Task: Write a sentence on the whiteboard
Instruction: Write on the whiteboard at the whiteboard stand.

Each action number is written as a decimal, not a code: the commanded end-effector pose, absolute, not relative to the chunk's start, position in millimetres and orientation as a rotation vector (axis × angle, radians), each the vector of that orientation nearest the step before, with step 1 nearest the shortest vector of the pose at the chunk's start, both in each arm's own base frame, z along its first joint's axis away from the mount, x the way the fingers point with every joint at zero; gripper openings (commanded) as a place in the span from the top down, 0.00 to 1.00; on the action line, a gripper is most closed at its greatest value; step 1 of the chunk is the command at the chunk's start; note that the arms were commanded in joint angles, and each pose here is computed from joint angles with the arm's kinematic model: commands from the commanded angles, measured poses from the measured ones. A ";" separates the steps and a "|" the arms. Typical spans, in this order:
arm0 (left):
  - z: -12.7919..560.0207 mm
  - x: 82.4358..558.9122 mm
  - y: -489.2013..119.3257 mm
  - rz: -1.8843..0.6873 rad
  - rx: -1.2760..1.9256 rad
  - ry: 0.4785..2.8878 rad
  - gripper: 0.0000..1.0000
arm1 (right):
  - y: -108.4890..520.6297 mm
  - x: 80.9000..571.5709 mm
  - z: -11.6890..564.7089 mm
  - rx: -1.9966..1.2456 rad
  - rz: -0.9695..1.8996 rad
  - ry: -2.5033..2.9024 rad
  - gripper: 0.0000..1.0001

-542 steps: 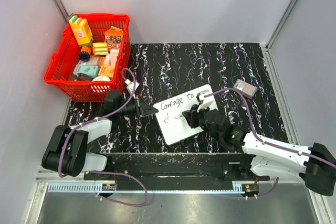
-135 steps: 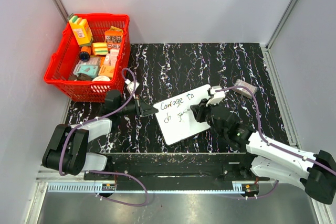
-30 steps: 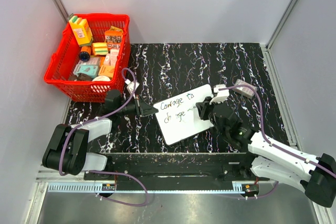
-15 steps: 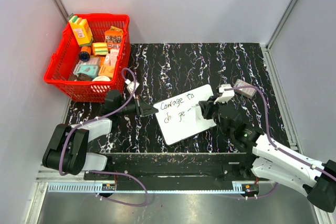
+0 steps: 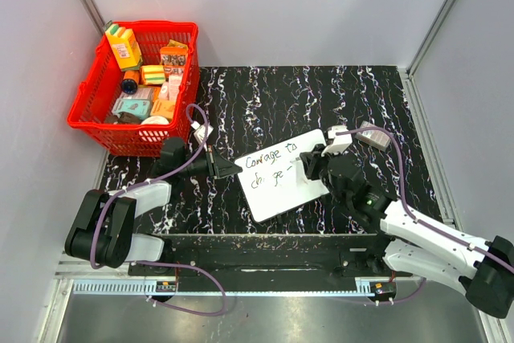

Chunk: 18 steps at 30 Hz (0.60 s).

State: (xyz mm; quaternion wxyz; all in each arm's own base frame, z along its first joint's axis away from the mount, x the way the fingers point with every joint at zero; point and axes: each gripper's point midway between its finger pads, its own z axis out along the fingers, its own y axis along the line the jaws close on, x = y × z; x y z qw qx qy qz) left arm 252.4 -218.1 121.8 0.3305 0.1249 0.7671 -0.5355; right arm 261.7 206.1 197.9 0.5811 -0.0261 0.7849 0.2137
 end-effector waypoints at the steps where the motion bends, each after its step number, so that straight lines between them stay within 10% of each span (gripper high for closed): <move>1: 112.4 276.4 -207.7 -1.222 0.354 1.963 1.00 | 215.9 270.1 227.8 -0.047 0.553 1.759 1.00; 18: 112.2 276.4 -208.1 -1.222 0.356 1.964 1.00 | 217.5 261.7 196.6 -0.070 0.554 1.858 1.00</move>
